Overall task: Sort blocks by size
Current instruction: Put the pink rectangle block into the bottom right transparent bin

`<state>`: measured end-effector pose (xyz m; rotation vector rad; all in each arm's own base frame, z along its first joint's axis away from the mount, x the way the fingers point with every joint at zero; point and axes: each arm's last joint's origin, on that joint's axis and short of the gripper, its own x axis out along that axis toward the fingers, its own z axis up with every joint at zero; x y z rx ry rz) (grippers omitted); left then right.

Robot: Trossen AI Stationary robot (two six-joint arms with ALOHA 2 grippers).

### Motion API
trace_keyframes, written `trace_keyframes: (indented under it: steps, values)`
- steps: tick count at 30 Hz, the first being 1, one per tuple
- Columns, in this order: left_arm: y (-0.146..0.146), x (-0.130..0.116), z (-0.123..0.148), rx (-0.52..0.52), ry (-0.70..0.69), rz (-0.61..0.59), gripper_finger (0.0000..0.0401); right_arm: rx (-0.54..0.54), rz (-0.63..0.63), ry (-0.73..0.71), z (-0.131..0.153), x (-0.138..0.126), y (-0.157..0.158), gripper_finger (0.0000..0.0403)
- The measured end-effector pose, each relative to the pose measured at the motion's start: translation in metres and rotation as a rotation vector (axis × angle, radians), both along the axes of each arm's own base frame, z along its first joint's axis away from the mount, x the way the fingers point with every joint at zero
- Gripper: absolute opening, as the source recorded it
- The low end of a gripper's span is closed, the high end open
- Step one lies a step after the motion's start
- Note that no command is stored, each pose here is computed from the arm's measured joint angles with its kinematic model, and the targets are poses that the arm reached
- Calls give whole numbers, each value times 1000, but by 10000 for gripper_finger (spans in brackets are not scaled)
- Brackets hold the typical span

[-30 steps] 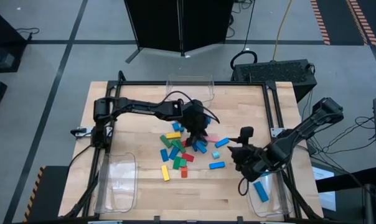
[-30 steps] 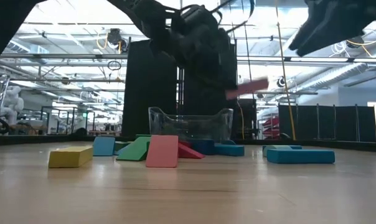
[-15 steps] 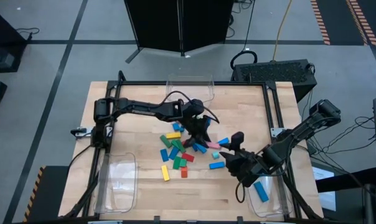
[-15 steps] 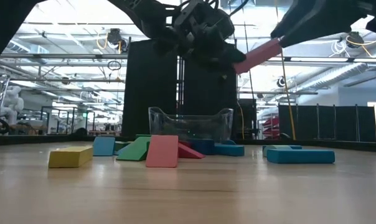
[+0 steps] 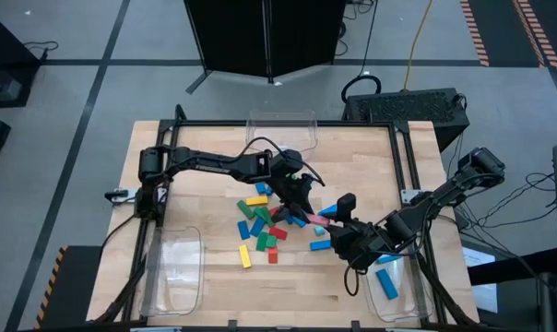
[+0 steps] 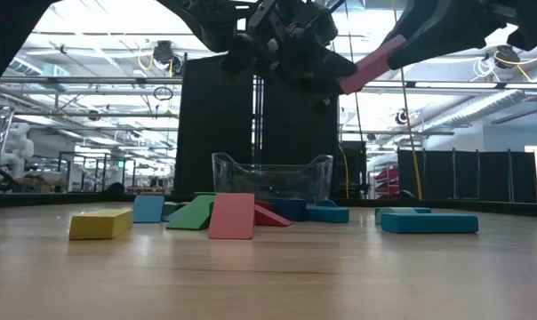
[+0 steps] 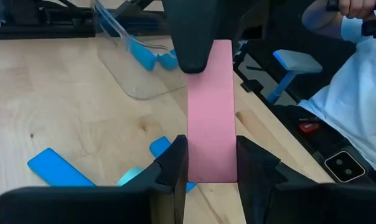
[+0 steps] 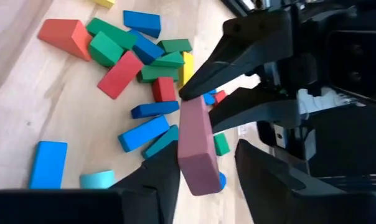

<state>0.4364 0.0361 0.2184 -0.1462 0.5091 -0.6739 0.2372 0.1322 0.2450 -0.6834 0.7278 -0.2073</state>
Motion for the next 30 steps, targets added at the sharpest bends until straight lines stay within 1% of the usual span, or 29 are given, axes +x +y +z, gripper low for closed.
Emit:
trace_keyframes:
  steps: [4,6,9,15,18,23,27,30]
  values:
    - [0,0,0,-1,1,1,98,18,11,14,0,1,-1,95]
    - [0,0,0,-5,4,-2,98,8,17,18,0,1,-1,75]
    - [0,0,0,-17,17,2,98,-3,28,25,-1,1,-1,56]
    - [0,0,0,-42,39,13,100,0,31,23,0,1,0,55]
    - [0,-1,0,-42,39,13,112,10,25,16,0,1,-1,54]
    - [11,-1,1,-26,30,47,137,74,-19,-22,8,-5,-5,54]
    - [22,-3,-2,-22,57,83,142,126,-61,-40,18,-17,-12,52]
    - [27,-5,-1,-13,62,111,142,197,-79,-28,24,-27,-18,51]
